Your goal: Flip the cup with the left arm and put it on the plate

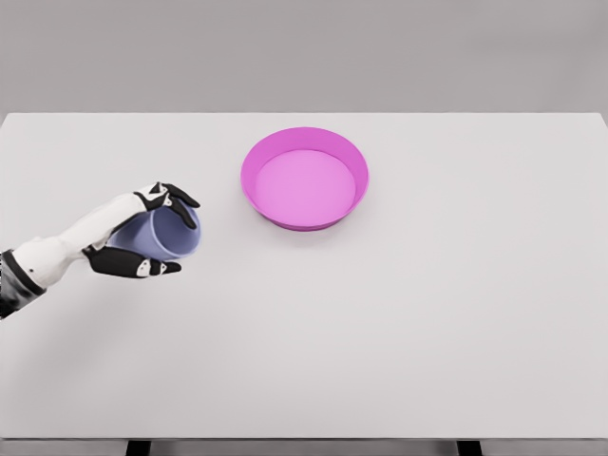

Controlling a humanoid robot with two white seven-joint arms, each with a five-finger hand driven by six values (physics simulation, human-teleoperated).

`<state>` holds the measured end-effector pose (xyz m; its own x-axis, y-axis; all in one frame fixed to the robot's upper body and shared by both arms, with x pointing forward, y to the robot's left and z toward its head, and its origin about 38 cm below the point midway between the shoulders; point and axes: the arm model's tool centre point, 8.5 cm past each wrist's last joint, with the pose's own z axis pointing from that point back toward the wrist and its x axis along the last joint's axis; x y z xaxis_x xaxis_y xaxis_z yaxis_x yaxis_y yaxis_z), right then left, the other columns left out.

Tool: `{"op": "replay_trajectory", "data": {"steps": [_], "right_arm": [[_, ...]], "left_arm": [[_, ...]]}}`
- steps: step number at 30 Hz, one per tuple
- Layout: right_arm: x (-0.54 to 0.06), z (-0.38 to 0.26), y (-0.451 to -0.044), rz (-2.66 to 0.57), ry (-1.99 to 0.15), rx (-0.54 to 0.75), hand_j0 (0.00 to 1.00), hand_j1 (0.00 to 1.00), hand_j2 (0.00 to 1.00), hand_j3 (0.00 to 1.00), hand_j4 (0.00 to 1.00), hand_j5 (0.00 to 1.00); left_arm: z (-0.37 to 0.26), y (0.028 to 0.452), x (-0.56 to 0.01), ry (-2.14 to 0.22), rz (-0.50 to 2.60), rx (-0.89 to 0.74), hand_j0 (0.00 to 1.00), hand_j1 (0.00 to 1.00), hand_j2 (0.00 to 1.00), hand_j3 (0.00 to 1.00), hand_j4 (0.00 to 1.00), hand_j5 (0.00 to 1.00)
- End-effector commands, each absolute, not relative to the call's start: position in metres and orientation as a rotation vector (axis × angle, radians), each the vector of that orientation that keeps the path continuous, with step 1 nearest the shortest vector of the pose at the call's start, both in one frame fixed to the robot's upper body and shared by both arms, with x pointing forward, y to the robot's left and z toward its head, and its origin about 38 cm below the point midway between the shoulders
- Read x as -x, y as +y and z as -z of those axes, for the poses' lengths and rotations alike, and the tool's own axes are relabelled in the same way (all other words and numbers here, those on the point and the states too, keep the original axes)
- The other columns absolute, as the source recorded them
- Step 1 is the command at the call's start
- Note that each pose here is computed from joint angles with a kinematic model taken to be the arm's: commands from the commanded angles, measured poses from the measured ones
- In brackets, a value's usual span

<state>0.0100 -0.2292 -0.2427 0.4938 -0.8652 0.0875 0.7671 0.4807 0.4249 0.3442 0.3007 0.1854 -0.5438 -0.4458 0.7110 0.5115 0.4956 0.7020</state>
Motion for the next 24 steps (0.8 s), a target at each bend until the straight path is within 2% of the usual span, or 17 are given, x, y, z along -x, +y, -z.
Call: {"op": "replay_trajectory", "data": {"steps": [1,9,24], "right_arm": [[-0.010,0.243,-0.229,1.014,-0.310,-0.353,1.00,1.00,1.00,1.00,1.00,1.00],[-0.010,0.243,-0.229,1.014,-0.310,-0.353,1.00,1.00,1.00,1.00,1.00,1.00],[-0.010,0.243,-0.229,1.014,-0.310,-0.353,1.00,1.00,1.00,1.00,1.00,1.00]], "left_arm": [[-0.183,0.291,-0.345,-1.790,1.194,0.085,0.48,0.48,0.48,0.48,0.48,0.48],[-0.194,0.251,-0.356,-1.931,1.110,0.181,0.49,0.49,0.49,0.49,0.49,0.49],[-0.195,0.200,-0.381,-2.032,0.961,0.285,0.49,0.49,0.49,0.49,0.49,0.49]]}}
